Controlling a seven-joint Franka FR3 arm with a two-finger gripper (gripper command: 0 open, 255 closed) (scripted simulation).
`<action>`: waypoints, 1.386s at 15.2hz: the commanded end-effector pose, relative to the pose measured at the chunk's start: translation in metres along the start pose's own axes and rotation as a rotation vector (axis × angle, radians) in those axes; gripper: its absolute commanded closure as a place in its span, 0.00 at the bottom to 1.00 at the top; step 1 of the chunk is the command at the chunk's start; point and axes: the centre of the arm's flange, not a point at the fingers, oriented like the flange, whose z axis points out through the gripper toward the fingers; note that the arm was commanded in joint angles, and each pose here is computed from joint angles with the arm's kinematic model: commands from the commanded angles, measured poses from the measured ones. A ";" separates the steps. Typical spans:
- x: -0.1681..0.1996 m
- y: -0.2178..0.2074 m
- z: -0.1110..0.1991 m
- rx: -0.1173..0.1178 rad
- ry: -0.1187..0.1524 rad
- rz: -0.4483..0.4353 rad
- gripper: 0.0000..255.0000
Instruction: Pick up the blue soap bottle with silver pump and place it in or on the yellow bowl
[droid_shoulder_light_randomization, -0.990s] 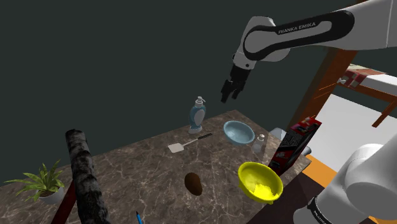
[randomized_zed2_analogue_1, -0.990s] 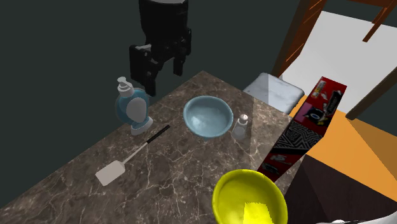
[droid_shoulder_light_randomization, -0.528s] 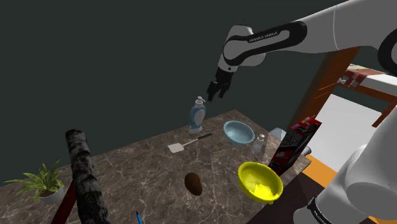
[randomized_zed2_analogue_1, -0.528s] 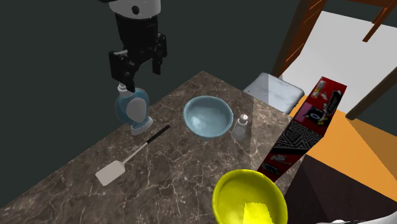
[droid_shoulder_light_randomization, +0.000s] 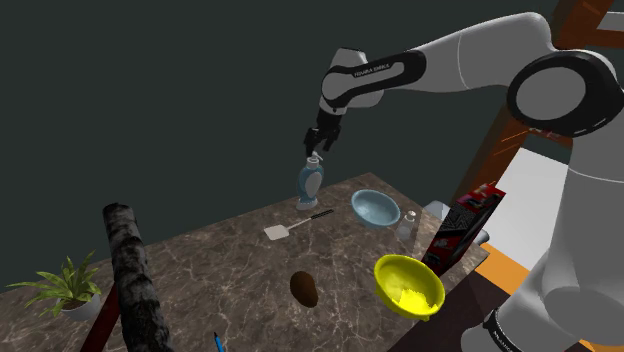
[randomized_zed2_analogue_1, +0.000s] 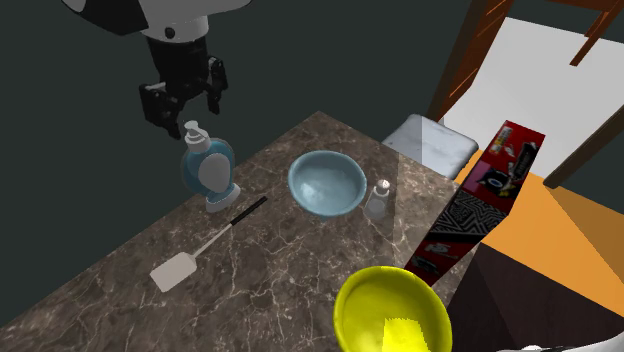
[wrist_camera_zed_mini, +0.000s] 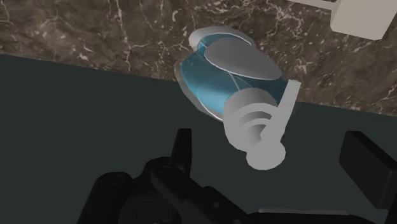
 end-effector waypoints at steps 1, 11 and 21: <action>0.004 0.000 0.010 -0.001 0.002 0.000 0.00; 0.004 0.000 0.039 -0.001 0.002 0.000 0.00; 0.004 0.000 0.039 -0.001 0.002 0.000 1.00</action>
